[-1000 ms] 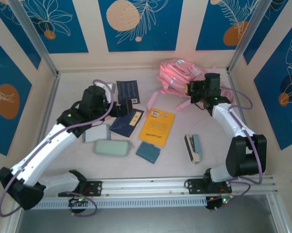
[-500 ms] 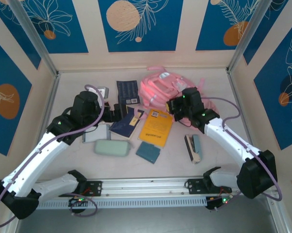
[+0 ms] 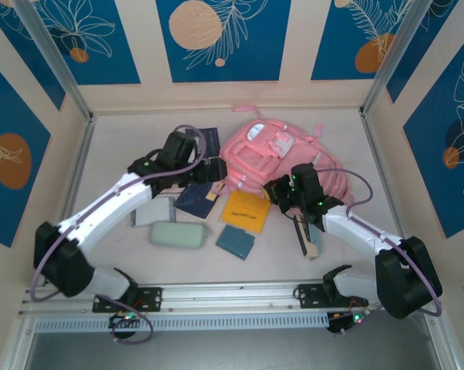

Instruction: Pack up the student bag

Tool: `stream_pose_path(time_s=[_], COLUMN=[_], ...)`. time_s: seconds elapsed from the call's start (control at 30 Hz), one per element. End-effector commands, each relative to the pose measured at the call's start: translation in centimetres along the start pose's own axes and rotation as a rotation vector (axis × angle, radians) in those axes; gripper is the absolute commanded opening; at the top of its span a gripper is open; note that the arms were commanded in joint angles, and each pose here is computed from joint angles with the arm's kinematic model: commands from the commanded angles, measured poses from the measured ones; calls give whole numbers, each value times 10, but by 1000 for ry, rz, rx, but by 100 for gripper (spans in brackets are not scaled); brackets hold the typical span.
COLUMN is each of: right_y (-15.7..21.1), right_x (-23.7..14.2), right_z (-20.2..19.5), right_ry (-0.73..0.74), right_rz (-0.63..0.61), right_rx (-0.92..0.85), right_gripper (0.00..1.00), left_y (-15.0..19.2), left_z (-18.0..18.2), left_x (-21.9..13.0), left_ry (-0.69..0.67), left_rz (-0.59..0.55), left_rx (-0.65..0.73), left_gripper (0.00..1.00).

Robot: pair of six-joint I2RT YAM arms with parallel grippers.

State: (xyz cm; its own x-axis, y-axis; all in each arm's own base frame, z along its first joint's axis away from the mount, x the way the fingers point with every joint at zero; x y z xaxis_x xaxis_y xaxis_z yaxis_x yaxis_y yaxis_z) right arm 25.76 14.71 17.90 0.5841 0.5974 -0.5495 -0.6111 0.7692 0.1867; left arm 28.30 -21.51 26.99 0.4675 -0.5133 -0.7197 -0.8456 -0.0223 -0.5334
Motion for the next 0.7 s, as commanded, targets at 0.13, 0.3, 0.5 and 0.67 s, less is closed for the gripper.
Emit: stream_pose_path(time_s=[0.13, 0.3, 0.5, 0.67], right_y=[7, 5, 4, 3], right_x=[-8, -6, -3, -2], right_z=[18, 12, 5, 4], right_ry=[-154, -157, -155, -150], right_rz=[88, 97, 113, 112], right_rx=[-125, -116, -106, -97], right_gripper=[0, 0, 0, 0], left_y=[-34, -31, -29, -20], left_z=[-19, -9, 1, 9], left_x=[32, 58, 83, 98], left_ry=[97, 26, -16, -45], left_rz=[1, 44, 76, 111], left_rx=[-62, -63, -56, -66], left_gripper=[92, 86, 67, 57])
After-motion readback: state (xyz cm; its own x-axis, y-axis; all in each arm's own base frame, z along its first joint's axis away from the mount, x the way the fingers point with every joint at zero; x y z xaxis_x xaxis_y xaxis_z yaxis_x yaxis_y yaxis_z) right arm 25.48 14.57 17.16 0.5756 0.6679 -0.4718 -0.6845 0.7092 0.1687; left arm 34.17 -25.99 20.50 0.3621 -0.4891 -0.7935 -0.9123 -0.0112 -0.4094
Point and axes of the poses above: each hand's point on the last joint's axis, 136 mm out from that joint toward the fingers, its own x axis out along the fingers, its own z axis along the line the jaws close on, y = z × x, the point moved 8 cm from there along -x, back along the fingers, and after that the axes turned 9 degrees about x, right-handed, at the moved point
